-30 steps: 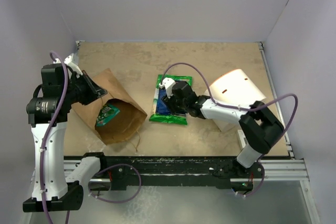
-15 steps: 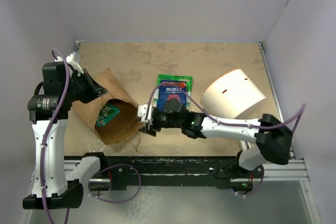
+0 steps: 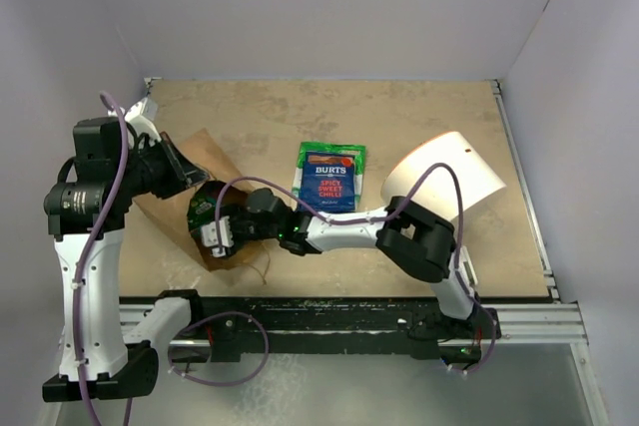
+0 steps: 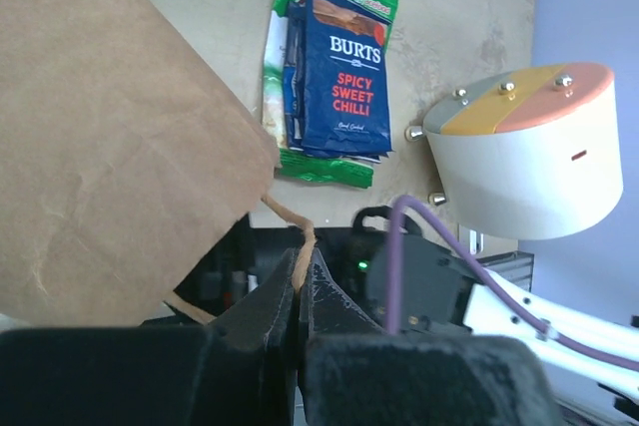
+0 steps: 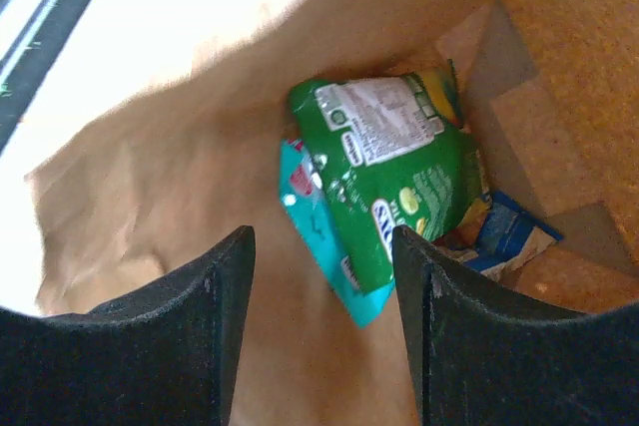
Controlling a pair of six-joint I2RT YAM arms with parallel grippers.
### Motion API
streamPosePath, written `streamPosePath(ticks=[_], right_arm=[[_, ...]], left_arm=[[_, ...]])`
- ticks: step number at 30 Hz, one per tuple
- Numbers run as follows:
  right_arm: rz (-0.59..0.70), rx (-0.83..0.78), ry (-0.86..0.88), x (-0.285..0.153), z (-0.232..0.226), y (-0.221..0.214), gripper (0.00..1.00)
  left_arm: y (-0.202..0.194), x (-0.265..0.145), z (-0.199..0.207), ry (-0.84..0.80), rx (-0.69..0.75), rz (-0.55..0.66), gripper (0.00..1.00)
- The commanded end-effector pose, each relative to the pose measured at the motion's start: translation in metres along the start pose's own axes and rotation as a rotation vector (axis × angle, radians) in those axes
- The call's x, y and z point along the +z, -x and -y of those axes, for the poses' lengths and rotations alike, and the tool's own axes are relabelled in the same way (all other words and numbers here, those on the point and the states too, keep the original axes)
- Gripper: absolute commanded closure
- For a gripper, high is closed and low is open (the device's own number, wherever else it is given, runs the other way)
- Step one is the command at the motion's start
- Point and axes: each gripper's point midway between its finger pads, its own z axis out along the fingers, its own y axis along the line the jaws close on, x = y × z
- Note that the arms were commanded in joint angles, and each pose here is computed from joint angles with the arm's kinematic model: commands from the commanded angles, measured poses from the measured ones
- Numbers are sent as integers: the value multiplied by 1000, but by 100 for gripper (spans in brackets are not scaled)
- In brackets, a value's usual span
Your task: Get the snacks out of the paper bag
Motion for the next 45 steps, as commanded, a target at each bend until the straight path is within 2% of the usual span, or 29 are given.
streamPosePath(ticks=[1,9,17,24,30,33,39,42,45], right_arm=[[62,-136,-78,20,31,21,41],[-40,-214,-130,41,33,-16,42],[-84,-273,-112,55,24,-43,41],[-61,-268,-182,64,42,-34,42],[-85,-295,-165,74,41,-45,49],[-98,-289,-158,80,39,-53,48],[-123,-306,-169,92,39,-68,37],[-137,-301,-190,98,45,-71,38],[-107,-283,-182,104,46,-65,43]], left_arm=[[10,-16,24,-88,78,26,100],[-3,-22,16,-56,105,-21,100],[-15,-32,14,-47,131,-39,100],[-22,-36,12,-51,153,-54,100],[-28,-44,10,-31,171,-56,100],[-30,-48,13,-47,171,-52,100],[-33,-49,15,-63,175,-61,100],[-34,-51,15,-62,173,-59,100],[-35,-51,14,-58,167,-59,100]])
